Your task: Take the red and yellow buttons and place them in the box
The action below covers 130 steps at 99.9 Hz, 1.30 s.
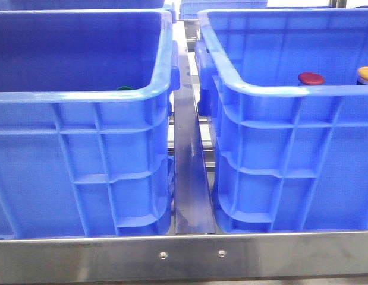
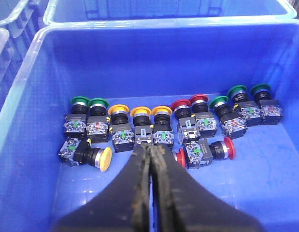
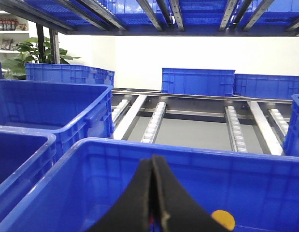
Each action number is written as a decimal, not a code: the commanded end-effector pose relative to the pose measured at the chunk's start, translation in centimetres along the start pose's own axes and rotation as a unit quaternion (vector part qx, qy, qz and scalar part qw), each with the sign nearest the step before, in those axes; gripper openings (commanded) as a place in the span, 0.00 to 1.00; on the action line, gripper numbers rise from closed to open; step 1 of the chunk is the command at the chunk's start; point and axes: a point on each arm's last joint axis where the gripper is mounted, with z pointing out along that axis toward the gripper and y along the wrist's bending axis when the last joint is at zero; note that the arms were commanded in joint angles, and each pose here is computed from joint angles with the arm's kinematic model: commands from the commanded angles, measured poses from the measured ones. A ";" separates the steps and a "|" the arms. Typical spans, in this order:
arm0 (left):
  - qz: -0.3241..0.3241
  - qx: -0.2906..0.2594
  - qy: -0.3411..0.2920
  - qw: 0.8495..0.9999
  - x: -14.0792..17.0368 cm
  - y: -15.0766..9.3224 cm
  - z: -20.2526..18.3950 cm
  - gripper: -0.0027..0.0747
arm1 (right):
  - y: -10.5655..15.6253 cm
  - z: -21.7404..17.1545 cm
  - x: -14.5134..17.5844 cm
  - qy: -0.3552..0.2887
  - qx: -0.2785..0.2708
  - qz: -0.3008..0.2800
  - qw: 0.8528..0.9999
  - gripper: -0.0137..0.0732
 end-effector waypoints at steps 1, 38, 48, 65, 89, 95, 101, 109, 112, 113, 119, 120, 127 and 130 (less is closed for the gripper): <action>0.004 0.017 -0.042 0.999 -1.3 -0.3 -0.3 0.01 | 0.2 0.0 -1.1 -0.025 -0.013 0.035 0.999 0.08; 0.004 0.017 -0.042 0.999 -1.3 -0.3 -0.3 0.01 | 0.2 0.0 -1.1 -0.025 -0.013 0.035 0.999 0.08; 0.004 0.015 -0.039 0.999 -1.2 -0.3 -0.2 0.01 | 0.2 0.0 -1.1 -0.025 -0.013 0.035 0.999 0.08; -0.014 0.023 -0.050 0.998 -0.8 -0.4 -0.1 0.01 | 0.2 0.0 -1.1 -0.025 -0.013 0.035 0.999 0.08; 0.029 0.036 -0.171 0.984 1.3 -0.5 -0.3 0.01 | 0.2 0.0 -1.1 -0.025 -0.013 0.035 0.999 0.08; 0.028 0.028 -0.196 0.980 2.4 -0.4 -0.3 0.01 | 0.2 0.0 -1.1 -0.025 -0.013 0.035 0.999 0.08; 0.030 0.022 -0.213 0.976 3.8 -0.2 -0.4 0.01 | 0.2 0.0 -1.1 -0.025 -0.013 0.035 0.999 0.08; 0.030 0.022 -0.217 0.975 5.8 -0.2 -0.5 0.01 | 0.2 0.0 -1.1 -0.025 -0.013 0.035 0.999 0.08; 0.030 0.022 -0.217 0.976 6.5 -0.2 -0.5 0.01 | 0.2 0.0 -1.1 -0.025 -0.013 0.035 0.999 0.08; 0.030 0.022 -0.216 0.976 6.9 -0.1 -0.5 0.01 | 0.2 0.0 -1.1 -0.025 -0.013 0.035 0.999 0.08; 0.029 0.023 -0.212 0.977 8.4 -0.1 -0.3 0.01 | 0.2 0.0 -1.1 -0.025 -0.013 0.035 0.999 0.08; 0.029 0.023 -0.214 0.976 8.5 -0.1 -0.4 0.01 | 0.2 0.0 -1.1 -0.025 -0.013 0.035 0.999 0.08; 0.029 0.023 -0.211 0.977 10.0 0.0 -0.2 0.01 | 0.2 0.0 -1.1 -0.025 -0.013 0.035 0.999 0.08; 0.028 0.023 -0.210 0.977 10.5 0.0 -0.1 0.01 | 0.2 0.0 -1.1 -0.025 -0.013 0.035 0.999 0.08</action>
